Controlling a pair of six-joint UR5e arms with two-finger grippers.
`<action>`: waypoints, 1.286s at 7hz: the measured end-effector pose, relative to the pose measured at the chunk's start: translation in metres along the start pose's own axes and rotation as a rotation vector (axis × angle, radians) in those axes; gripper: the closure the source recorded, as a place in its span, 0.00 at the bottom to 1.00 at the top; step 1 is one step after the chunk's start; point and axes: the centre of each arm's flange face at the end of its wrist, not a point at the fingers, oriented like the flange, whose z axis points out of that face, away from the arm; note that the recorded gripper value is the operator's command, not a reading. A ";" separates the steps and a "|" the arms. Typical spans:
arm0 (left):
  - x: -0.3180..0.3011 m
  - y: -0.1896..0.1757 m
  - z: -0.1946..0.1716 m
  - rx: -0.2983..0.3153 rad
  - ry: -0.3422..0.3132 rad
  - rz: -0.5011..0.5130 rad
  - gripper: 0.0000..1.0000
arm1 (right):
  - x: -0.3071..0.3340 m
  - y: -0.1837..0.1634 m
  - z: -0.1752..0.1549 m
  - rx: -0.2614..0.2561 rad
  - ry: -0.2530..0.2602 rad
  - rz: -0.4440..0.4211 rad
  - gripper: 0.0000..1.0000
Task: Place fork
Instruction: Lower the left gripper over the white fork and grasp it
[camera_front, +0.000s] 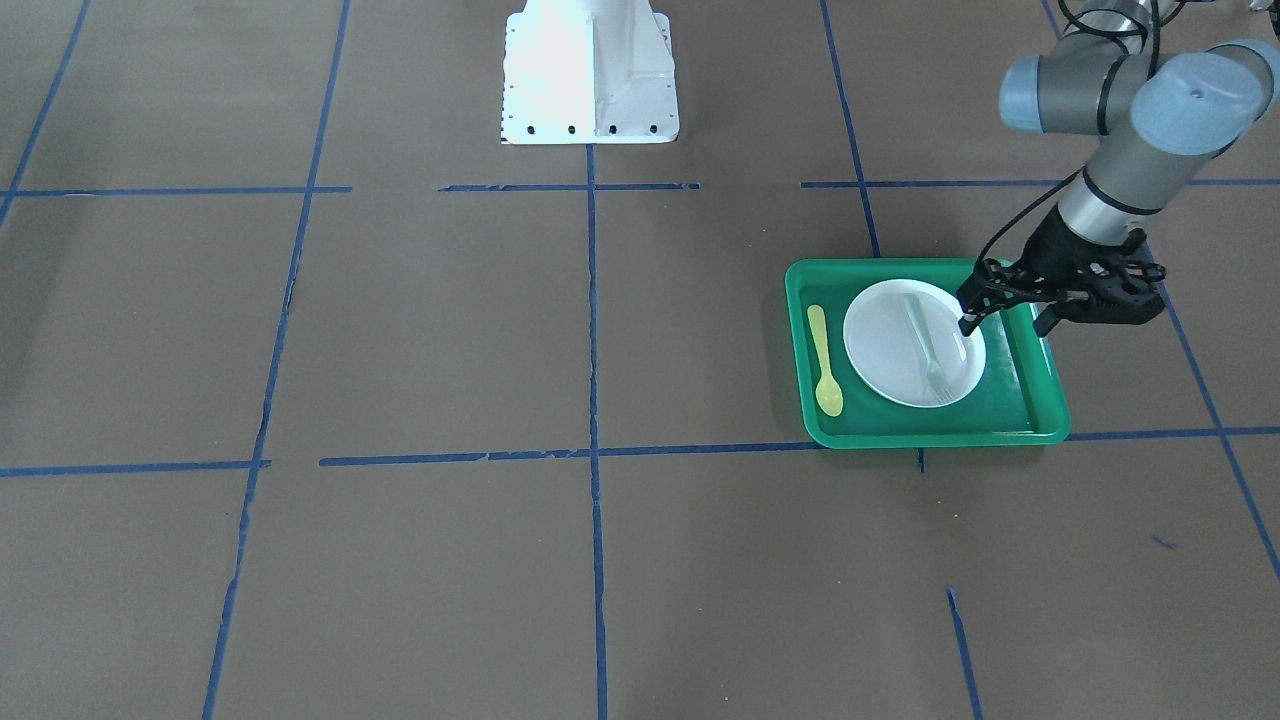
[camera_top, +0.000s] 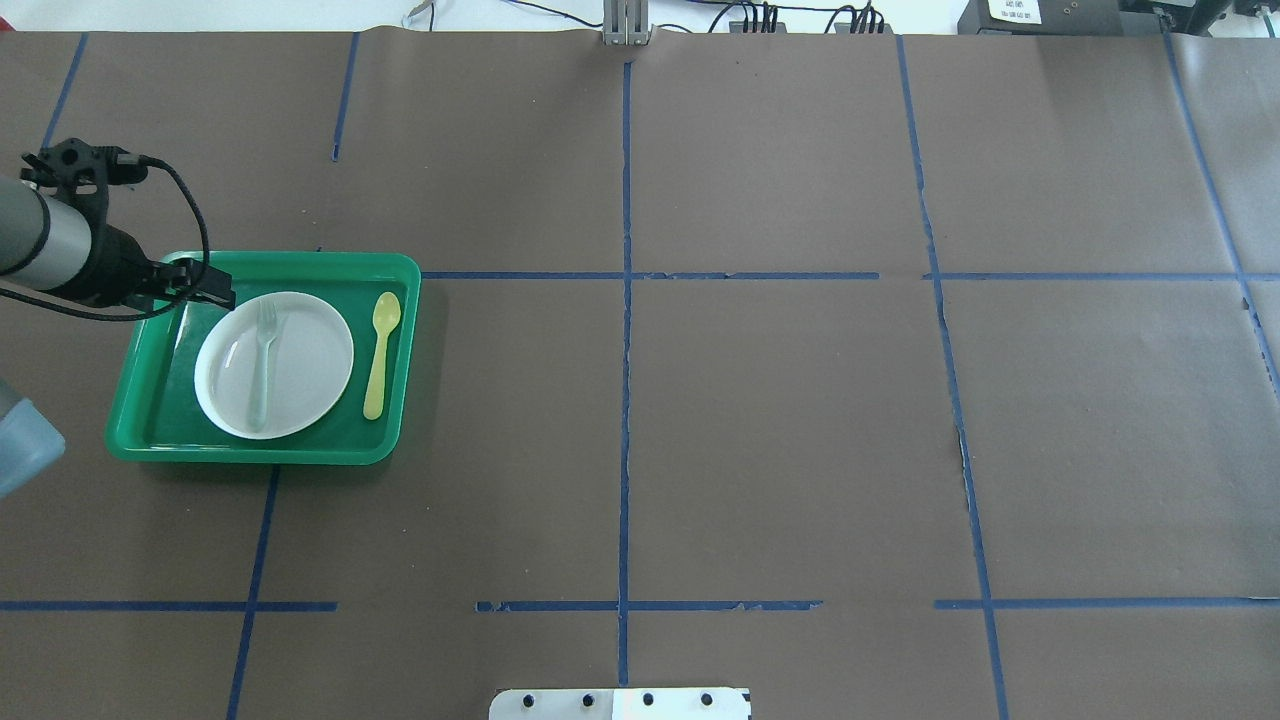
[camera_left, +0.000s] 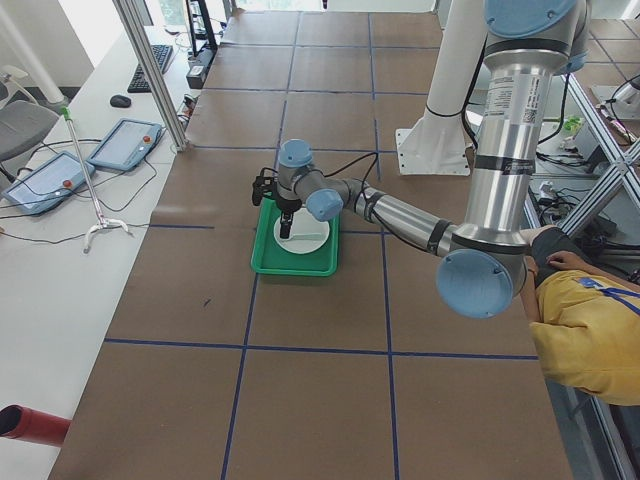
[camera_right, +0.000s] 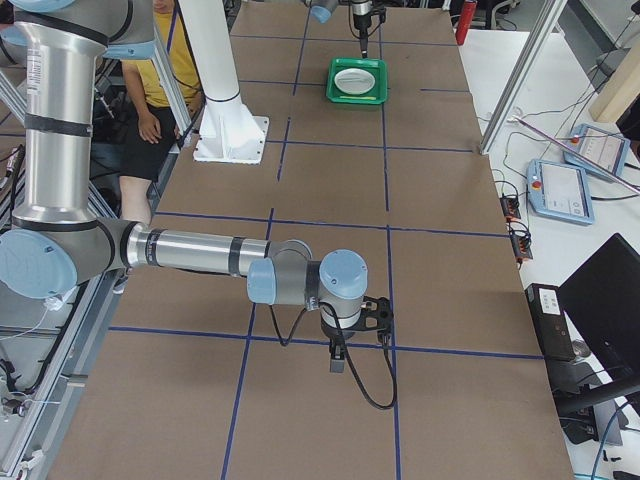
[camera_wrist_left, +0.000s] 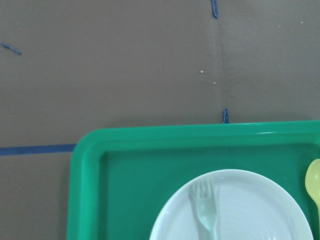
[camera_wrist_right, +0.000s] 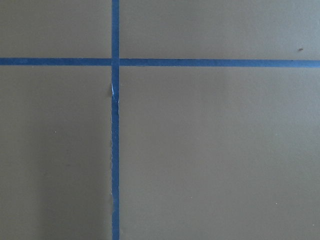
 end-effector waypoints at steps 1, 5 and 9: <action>0.013 0.012 0.015 -0.010 -0.008 -0.028 0.15 | 0.000 0.000 0.000 0.000 0.000 0.000 0.00; 0.031 0.038 0.061 -0.076 -0.040 -0.057 0.26 | 0.000 0.000 0.000 0.001 0.001 0.000 0.00; 0.029 0.047 0.077 -0.103 -0.058 -0.049 0.45 | 0.000 0.000 0.000 0.000 0.000 0.000 0.00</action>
